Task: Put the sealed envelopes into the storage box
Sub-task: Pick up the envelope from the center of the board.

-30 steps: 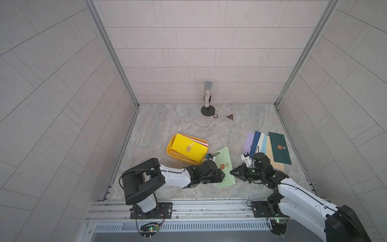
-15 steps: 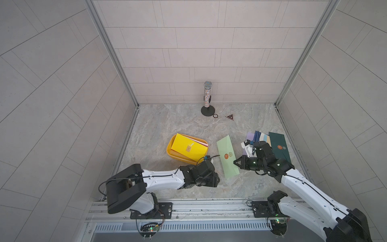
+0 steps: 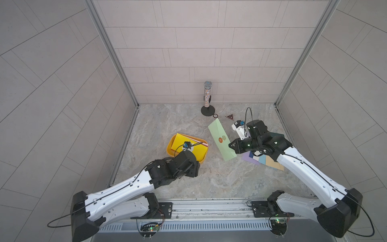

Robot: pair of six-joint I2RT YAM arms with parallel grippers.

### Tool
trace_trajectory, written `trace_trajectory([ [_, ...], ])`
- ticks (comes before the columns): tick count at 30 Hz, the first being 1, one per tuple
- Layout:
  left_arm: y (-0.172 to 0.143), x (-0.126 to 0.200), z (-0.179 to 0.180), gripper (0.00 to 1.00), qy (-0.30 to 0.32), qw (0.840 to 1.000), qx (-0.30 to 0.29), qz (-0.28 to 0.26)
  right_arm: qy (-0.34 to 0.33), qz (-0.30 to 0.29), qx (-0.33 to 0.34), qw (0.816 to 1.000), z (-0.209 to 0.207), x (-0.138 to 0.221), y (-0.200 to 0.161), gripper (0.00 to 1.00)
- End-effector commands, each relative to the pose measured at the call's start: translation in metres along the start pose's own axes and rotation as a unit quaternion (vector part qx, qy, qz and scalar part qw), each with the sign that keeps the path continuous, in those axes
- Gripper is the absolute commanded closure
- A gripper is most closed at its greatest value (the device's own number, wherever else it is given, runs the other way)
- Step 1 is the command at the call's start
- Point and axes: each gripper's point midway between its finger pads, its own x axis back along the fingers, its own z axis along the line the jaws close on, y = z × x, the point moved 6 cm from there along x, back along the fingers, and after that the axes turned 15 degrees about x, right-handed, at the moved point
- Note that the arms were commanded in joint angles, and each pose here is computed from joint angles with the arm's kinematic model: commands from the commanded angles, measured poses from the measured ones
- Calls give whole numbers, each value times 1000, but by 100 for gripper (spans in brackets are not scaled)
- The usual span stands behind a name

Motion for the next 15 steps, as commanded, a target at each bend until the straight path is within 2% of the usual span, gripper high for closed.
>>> trace_trajectory([
  [1, 18, 38, 38, 31, 69, 996, -22, -48, 19, 17, 84, 996, 21, -1, 17, 100],
  [4, 29, 63, 44, 29, 46, 994, -13, -94, 43, 37, 134, 989, 36, -11, 34, 100],
  [8, 38, 82, 53, 29, 72, 988, -28, -131, 71, 85, 179, 978, 49, -29, 50, 100],
  [15, 37, 86, 53, 29, 47, 988, -32, -147, 94, 171, 233, 953, 52, -74, 76, 100],
])
